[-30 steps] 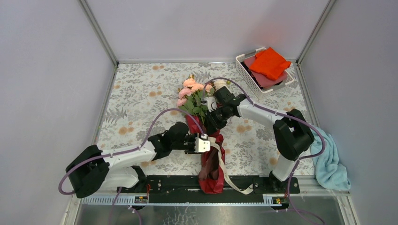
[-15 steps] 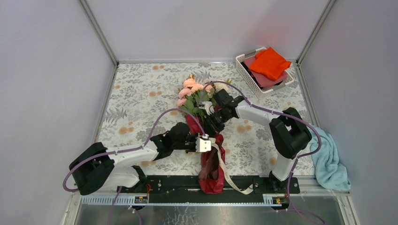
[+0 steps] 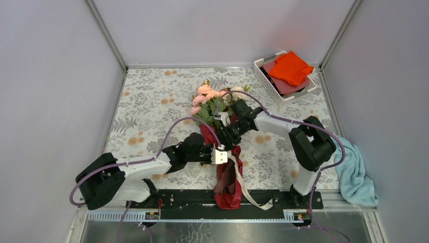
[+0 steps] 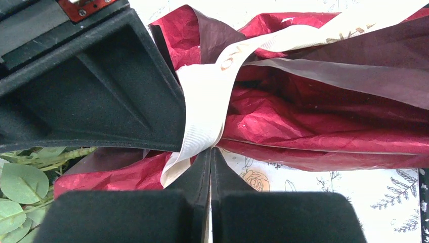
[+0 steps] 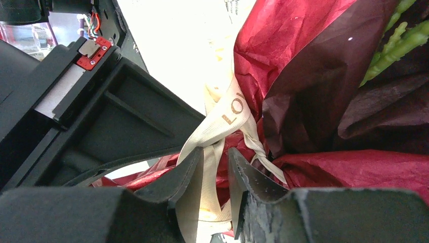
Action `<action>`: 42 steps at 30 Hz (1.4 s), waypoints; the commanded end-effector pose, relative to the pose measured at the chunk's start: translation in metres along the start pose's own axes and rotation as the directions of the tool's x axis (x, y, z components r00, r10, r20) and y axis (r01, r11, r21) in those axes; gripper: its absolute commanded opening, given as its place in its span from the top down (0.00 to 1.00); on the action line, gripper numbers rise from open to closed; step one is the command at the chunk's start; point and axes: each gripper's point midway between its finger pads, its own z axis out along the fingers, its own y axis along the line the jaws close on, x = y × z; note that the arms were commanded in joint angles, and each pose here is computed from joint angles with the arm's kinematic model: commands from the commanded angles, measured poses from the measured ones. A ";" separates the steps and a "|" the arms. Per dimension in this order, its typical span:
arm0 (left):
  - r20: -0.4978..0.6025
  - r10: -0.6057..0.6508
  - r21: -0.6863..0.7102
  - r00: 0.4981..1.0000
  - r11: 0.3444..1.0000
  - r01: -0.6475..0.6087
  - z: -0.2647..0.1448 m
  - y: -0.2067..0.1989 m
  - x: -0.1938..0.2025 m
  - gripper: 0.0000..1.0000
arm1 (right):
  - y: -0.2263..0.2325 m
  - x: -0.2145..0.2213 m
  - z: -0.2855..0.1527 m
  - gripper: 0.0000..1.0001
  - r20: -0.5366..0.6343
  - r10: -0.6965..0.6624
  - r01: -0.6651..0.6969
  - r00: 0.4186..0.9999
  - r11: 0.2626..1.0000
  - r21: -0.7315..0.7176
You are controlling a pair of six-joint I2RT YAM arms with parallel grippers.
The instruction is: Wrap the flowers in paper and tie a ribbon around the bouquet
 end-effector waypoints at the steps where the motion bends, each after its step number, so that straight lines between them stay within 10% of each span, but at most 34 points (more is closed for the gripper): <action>1: 0.076 0.019 -0.076 0.997 0.997 -0.013 0.001 0.017 -0.022 1.00 | 0.008 -0.004 0.003 0.67 0.008 -0.012 0.012 1.000 1.000 -0.027; 16: 0.085 0.002 -0.132 0.996 0.991 0.009 -0.001 0.029 -0.023 1.00 | 0.008 0.012 0.001 0.65 -0.045 -0.040 0.041 0.998 0.999 0.015; 25: 0.083 0.024 -0.078 0.996 0.997 -0.018 -0.005 0.018 -0.024 1.00 | 0.007 -0.005 -0.007 0.93 0.015 -0.064 0.062 0.998 0.994 0.085; 30: 0.052 0.083 -0.029 0.995 0.996 -0.081 -0.019 0.014 -0.030 0.52 | 0.004 -0.011 -0.013 1.00 0.036 -0.068 0.063 0.997 0.989 0.133; 42: 0.045 0.132 -0.053 0.990 0.990 -0.130 -0.014 0.029 -0.038 0.37 | 0.006 -0.017 -0.023 1.00 0.079 -0.071 0.056 0.994 0.982 0.182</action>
